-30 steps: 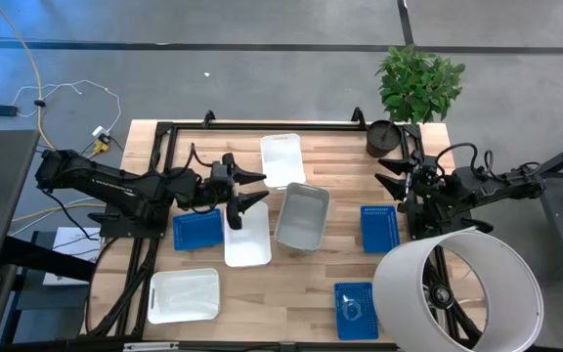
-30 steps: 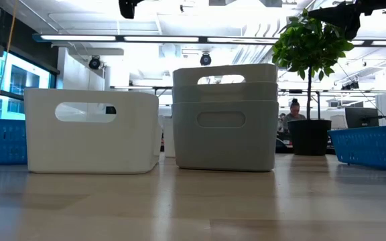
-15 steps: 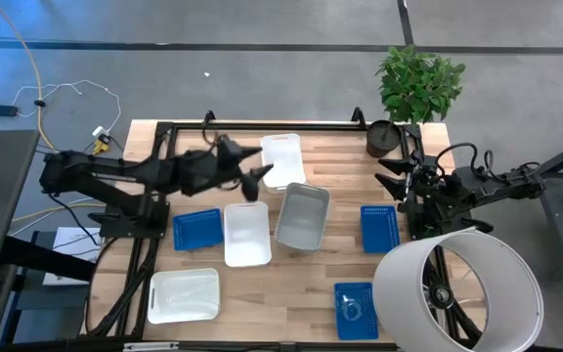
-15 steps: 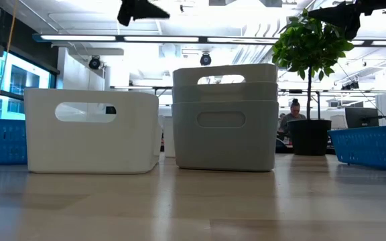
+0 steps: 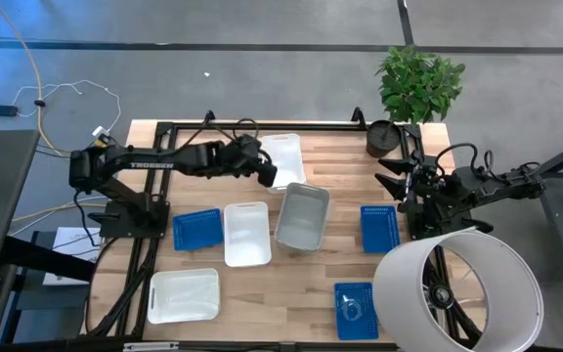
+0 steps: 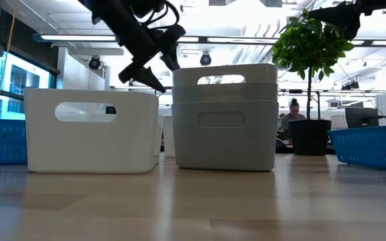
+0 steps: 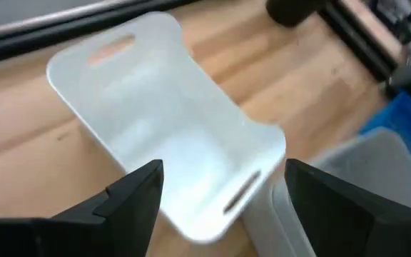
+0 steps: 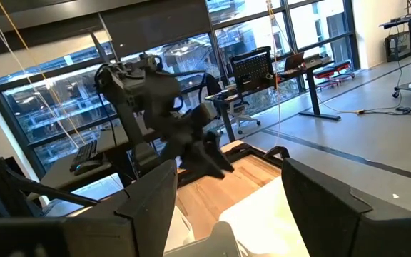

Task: Stack baskets by color
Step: Stack the top middle white bin on top of the other middle white bin

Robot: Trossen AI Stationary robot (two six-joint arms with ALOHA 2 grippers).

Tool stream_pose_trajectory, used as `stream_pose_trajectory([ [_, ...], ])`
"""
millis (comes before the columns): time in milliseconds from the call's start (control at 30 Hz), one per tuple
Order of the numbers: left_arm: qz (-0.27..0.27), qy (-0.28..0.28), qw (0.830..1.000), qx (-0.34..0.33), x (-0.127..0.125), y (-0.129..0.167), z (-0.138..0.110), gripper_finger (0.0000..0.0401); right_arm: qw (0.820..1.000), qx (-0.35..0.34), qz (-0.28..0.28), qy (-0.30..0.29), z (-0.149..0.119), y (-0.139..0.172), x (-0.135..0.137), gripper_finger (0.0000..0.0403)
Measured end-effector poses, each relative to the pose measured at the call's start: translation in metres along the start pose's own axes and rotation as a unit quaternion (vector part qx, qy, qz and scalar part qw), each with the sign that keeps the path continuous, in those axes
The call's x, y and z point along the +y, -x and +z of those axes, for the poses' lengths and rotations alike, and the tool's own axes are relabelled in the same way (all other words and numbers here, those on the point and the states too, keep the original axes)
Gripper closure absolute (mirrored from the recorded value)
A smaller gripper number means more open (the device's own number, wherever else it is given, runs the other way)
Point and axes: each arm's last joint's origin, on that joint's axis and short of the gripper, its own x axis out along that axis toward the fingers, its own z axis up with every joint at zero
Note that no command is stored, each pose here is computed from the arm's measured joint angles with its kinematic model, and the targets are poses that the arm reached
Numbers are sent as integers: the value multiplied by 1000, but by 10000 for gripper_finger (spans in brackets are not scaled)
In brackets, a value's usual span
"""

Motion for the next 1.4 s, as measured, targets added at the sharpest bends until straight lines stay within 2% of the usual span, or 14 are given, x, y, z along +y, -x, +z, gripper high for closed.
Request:
stream_pose_trajectory([
  [100,24,-9,1000,-12,-2,1,-3,119,1000,4,-1,3,-1,0,0,162],
  [233,44,32,998,-29,6,-4,3,119,1000,6,-2,5,-1,0,0,162],
  [367,77,60,995,-2,19,-29,1,121,1000,7,-2,5,-2,0,0,162],
  [500,101,90,990,33,35,-57,-4,140,1000,7,-2,5,-2,0,0,162],
  [667,131,140,980,53,51,-78,-7,174,1000,7,-2,-6,-2,0,0,162],
  [900,137,126,980,71,54,-88,-12,232,1000,8,-2,-11,-2,0,0,162],
  [1167,136,102,983,66,54,-88,-12,384,1000,9,-2,-11,-2,0,0,162],
  [1400,126,92,987,42,54,-76,0,398,1000,13,-3,-13,-3,0,-1,162],
])
